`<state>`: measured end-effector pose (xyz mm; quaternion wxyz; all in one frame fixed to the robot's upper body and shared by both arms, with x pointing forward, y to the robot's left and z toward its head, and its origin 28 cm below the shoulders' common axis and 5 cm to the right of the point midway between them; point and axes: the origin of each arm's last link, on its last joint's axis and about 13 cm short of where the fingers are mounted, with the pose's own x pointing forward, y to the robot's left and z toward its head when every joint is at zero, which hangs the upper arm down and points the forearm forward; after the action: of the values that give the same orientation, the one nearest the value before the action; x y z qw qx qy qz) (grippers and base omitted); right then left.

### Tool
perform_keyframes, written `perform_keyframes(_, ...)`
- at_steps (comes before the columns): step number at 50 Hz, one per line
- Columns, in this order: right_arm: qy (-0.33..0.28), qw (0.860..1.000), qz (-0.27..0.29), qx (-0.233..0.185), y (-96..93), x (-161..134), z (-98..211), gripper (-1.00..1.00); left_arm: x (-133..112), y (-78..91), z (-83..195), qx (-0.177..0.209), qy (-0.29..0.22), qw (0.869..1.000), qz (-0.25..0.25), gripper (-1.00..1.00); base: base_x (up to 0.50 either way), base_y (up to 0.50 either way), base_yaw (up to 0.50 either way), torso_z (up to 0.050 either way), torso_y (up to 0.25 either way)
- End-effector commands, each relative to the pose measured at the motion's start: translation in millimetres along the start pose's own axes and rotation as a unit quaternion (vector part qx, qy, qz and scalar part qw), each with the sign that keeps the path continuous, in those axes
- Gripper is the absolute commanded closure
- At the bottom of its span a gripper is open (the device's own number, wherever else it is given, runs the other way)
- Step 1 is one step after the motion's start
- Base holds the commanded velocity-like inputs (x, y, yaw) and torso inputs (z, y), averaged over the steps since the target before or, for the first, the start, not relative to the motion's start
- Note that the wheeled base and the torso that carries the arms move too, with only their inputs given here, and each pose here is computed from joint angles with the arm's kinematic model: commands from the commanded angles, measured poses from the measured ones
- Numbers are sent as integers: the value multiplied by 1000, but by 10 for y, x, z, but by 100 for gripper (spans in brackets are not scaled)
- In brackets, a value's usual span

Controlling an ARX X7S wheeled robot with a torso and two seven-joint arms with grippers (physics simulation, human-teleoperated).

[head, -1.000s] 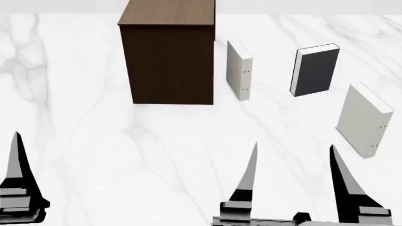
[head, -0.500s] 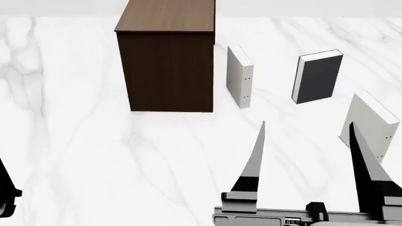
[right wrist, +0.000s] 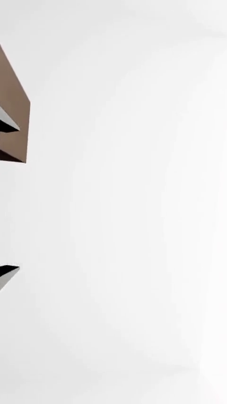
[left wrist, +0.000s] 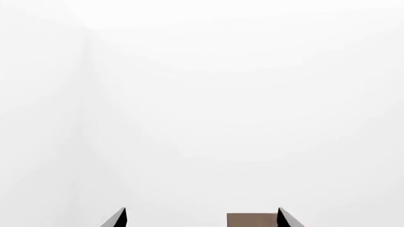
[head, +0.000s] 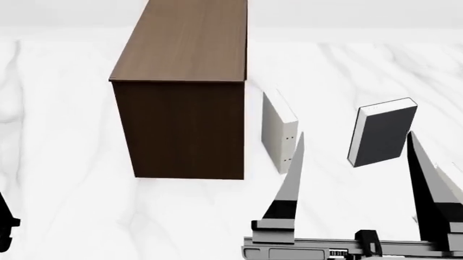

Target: Pick up the book in the middle and place it on the cabinet shelf.

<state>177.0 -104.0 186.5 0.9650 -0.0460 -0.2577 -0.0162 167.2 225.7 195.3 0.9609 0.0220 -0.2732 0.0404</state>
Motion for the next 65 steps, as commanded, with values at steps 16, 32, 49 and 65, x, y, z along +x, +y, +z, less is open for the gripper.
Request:
perform_keyframes(16, -4, 1000, 1, -1, 8, 2, 28, -100, 4, 10, 16, 0, -5, 1000, 2, -100, 500, 0, 0, 0, 1)
perform_keyframes(32, 2, 1000, 0, -3, 6, -2, 9, -100, -5, -4, 14, -1, -4, 1000, -2, -100, 500, 0, 0, 0, 1)
perform_keyframes(49, -21, 1000, -12, -10, 10, -11, 20, -100, -8, -2, -2, 5, -2, 1000, -5, -100, 466, 0, 0, 0, 2)
perform_keyframes(65, -39, 999, 12, 23, 16, -50, 54, -100, -4, 2, 8, 6, -2, 1000, -4, -100, -15, 0, -93, 0, 1)
